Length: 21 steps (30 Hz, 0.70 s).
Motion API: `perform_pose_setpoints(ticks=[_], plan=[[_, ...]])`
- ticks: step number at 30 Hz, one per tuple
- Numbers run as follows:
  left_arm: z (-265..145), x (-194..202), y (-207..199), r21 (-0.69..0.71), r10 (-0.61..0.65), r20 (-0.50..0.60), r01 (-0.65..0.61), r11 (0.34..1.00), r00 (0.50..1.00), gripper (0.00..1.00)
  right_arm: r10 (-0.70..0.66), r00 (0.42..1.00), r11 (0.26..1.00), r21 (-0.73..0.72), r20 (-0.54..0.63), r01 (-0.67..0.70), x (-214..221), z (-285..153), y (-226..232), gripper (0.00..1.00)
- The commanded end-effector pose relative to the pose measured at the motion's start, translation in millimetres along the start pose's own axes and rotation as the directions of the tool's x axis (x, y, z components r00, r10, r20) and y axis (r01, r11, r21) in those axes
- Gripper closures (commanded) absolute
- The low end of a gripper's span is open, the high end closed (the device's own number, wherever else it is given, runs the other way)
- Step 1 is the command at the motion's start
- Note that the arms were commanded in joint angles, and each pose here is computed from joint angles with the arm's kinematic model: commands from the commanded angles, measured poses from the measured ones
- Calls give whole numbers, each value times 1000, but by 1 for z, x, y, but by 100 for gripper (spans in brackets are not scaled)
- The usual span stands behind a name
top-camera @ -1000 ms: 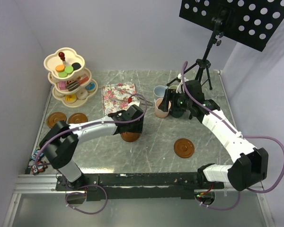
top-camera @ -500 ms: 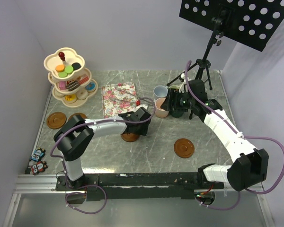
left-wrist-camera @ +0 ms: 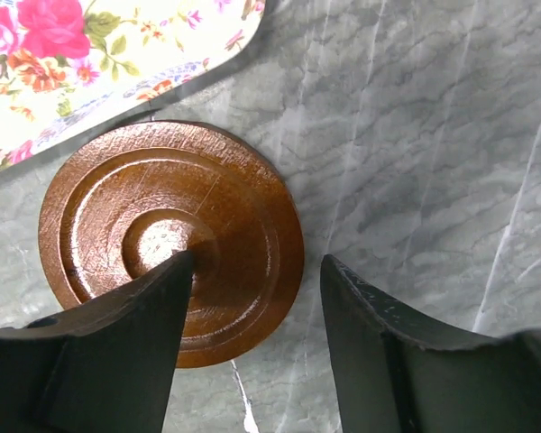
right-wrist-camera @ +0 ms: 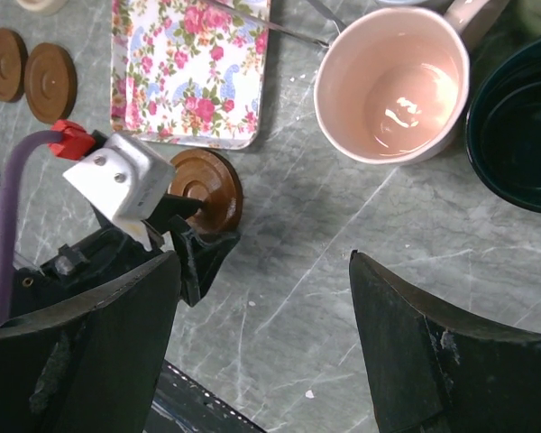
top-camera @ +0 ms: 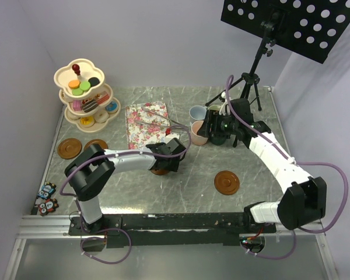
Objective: Serve the afternoon tea
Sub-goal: Move the coaster to the center of the board.
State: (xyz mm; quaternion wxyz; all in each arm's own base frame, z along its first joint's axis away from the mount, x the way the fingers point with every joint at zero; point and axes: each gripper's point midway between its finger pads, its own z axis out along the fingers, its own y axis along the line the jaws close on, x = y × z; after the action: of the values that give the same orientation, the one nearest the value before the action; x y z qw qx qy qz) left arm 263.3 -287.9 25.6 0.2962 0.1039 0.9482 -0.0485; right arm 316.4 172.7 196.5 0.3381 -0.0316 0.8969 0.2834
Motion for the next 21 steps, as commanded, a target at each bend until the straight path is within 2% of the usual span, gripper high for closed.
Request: perform_pose_setpoints(ticks=[1, 5, 8, 16, 21], plan=[[5, 9, 7, -44, -8, -21, 7, 999, 1000, 39, -14, 999, 999, -38, 42, 16, -21, -1, 10, 18], [4, 27, 41, -188, -46, -72, 32, 982, 996, 50, -13, 999, 999, -34, 41, 15, -24, 2, 8, 18], [-4, 43, 67, -237, -136, -99, 110, 965, 986, 57, -10, 999, 999, -33, 40, 11, -25, 4, 6, 18], [-29, 87, 111, -328, -335, -155, 272, 905, 929, 57, 1, 999, 999, -41, 34, 0, -30, 13, 2, 18], [-31, 93, 160, -448, -504, -116, 408, 795, 856, 62, -3, 999, 999, -48, 33, 5, -36, 17, 2, 18]])
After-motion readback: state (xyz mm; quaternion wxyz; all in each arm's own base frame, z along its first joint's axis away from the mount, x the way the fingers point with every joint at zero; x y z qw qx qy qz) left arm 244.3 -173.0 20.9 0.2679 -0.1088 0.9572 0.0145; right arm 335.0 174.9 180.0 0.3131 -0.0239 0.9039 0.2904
